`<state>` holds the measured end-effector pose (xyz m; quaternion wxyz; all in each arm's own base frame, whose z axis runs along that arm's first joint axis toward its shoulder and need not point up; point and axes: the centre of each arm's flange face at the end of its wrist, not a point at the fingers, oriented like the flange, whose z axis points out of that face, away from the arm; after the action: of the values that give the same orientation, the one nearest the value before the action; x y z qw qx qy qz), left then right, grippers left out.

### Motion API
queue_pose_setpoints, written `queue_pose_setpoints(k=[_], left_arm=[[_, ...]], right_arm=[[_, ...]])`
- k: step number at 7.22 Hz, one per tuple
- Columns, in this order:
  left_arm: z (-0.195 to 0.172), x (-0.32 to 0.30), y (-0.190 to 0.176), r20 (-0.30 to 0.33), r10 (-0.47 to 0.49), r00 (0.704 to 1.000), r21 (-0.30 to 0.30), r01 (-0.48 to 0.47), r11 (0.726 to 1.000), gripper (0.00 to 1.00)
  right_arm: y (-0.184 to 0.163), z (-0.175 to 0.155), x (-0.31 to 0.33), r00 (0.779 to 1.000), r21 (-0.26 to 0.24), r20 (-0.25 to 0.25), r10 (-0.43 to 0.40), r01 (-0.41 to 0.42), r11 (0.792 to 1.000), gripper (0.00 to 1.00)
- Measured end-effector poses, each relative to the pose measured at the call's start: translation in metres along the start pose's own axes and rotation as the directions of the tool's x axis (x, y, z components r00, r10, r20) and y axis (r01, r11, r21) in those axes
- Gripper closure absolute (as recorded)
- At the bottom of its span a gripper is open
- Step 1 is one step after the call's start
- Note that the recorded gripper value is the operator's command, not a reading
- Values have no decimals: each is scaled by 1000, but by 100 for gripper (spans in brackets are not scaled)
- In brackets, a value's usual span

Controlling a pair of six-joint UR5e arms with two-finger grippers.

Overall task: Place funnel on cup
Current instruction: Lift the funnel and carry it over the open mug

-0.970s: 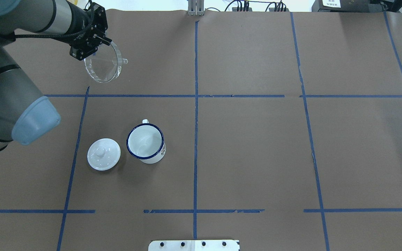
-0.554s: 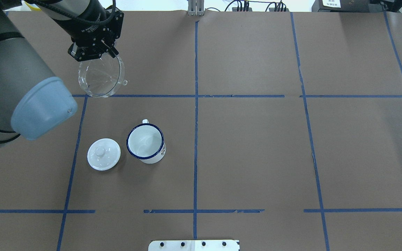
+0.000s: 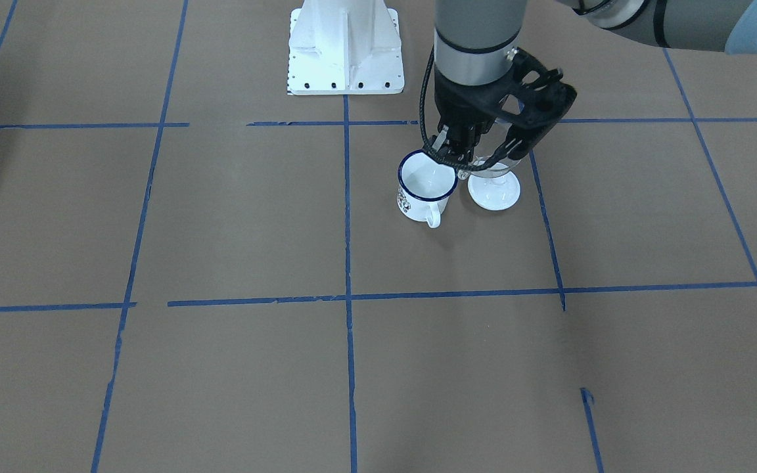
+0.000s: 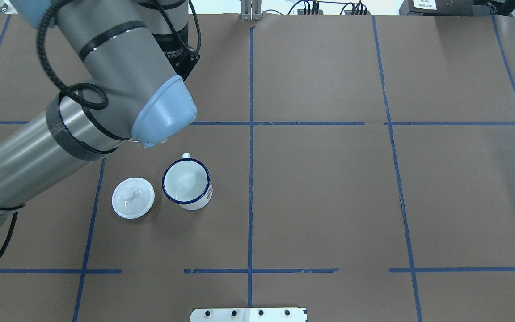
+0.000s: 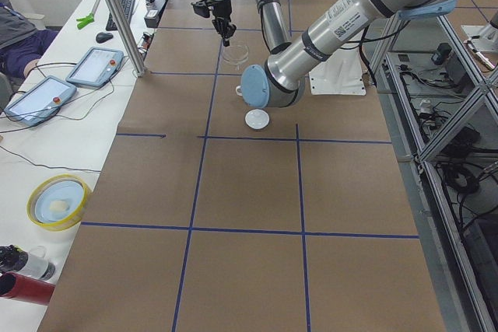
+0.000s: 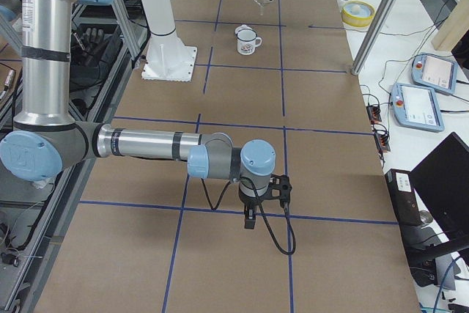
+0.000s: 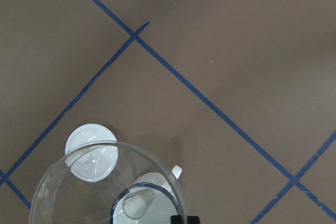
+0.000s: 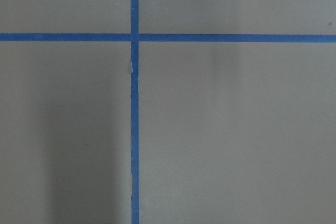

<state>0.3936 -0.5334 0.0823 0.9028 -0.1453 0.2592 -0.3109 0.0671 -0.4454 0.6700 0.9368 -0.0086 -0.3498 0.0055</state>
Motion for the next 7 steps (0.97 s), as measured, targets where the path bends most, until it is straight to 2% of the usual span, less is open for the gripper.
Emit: queue_pose_setpoints(k=[4,7], left_arm=[[79,12,63,51,125,991,-60,-121,991,100],[117,25,77,44,133,990,-74,-130,989,100]], right_arm=[[0,0,0,1000,0,0,0,0,1000,0],[0,0,0,1000,0,0,0,0,1000,0]])
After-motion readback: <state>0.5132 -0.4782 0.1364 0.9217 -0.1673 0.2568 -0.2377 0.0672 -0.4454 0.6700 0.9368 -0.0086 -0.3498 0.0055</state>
